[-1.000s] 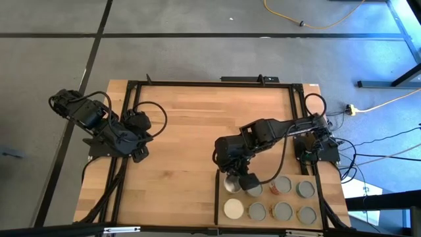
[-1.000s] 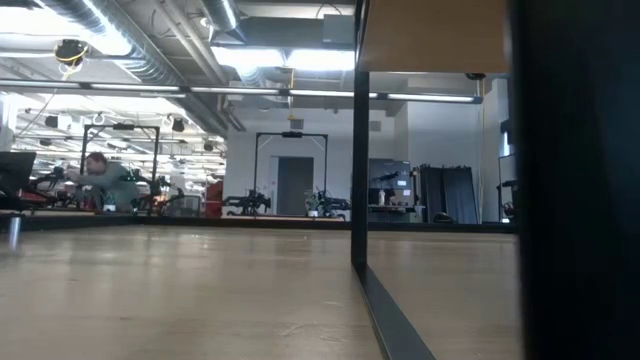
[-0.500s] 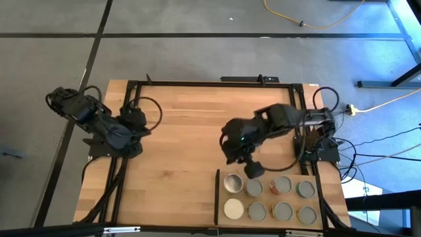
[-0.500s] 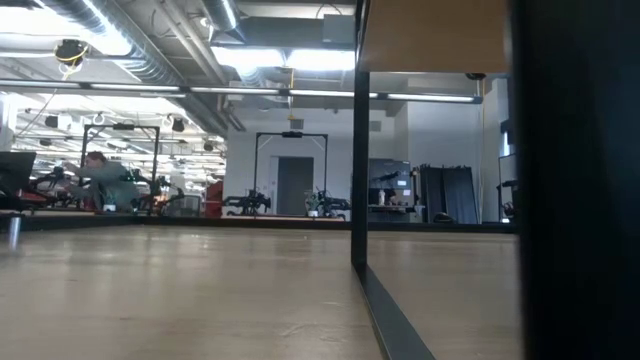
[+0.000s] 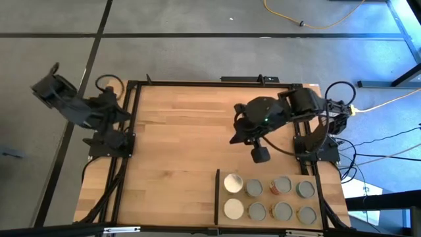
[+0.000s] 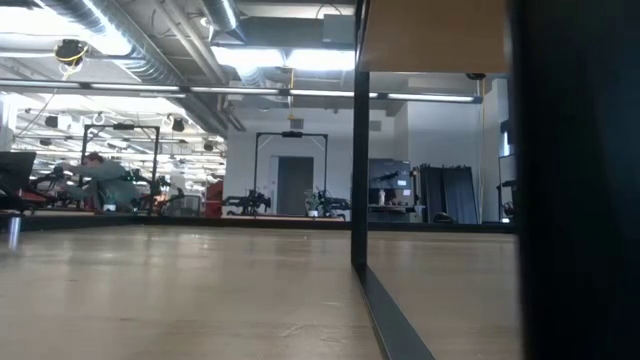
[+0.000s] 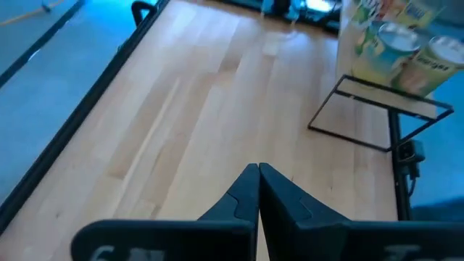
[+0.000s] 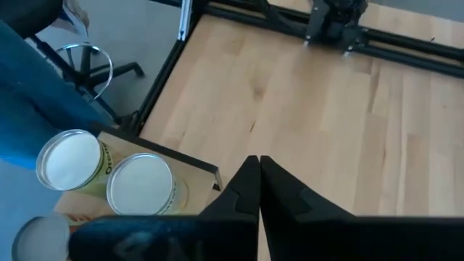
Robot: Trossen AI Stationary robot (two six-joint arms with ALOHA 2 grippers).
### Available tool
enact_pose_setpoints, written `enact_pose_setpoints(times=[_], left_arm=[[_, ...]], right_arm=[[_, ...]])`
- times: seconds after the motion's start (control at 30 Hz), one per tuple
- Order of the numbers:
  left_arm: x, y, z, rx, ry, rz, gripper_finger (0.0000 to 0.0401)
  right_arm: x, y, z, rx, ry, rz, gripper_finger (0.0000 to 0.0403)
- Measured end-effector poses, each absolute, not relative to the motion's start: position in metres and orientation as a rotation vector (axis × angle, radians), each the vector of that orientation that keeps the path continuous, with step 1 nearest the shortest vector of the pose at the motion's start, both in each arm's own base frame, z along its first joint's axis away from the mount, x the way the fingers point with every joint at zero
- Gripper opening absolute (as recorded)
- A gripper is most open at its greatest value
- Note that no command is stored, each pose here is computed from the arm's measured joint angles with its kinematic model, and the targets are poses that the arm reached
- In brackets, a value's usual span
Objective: Pick and place cans onto a shelf
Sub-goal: Return to Home Position
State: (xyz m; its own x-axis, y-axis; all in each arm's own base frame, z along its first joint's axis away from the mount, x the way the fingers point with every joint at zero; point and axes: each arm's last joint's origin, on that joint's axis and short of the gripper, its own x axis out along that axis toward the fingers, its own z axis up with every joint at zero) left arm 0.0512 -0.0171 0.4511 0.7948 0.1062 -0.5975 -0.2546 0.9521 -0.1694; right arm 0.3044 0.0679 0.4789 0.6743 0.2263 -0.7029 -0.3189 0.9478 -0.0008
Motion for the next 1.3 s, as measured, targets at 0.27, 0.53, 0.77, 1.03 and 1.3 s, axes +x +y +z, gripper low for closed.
enact_pose_setpoints(times=[0.27,0.53,0.77,1.03,1.3], left_arm=[[0.011,0.011,0.419,-0.323,0.431,0.061,0.0001],[-0.021,0.035,0.392,-0.351,0.174,-0.058,0.0],[-0.038,0.049,0.365,-0.326,0.08,-0.073,0.0],[-0.043,0.054,0.347,-0.28,-0.036,-0.074,0.0],[-0.037,0.048,0.341,-0.24,-0.005,-0.049,0.0]], right_arm=[[0.295,0.06,0.485,-0.137,0.759,0.298,0.0002],[0.269,0.034,0.499,-0.186,0.741,0.283,0.0002],[0.223,0.007,0.52,-0.144,0.687,0.258,0.0002],[0.151,0.0,0.54,-0.143,0.588,0.207,0.0002],[0.107,-0.001,0.524,-0.132,0.523,0.121,0.0002]])
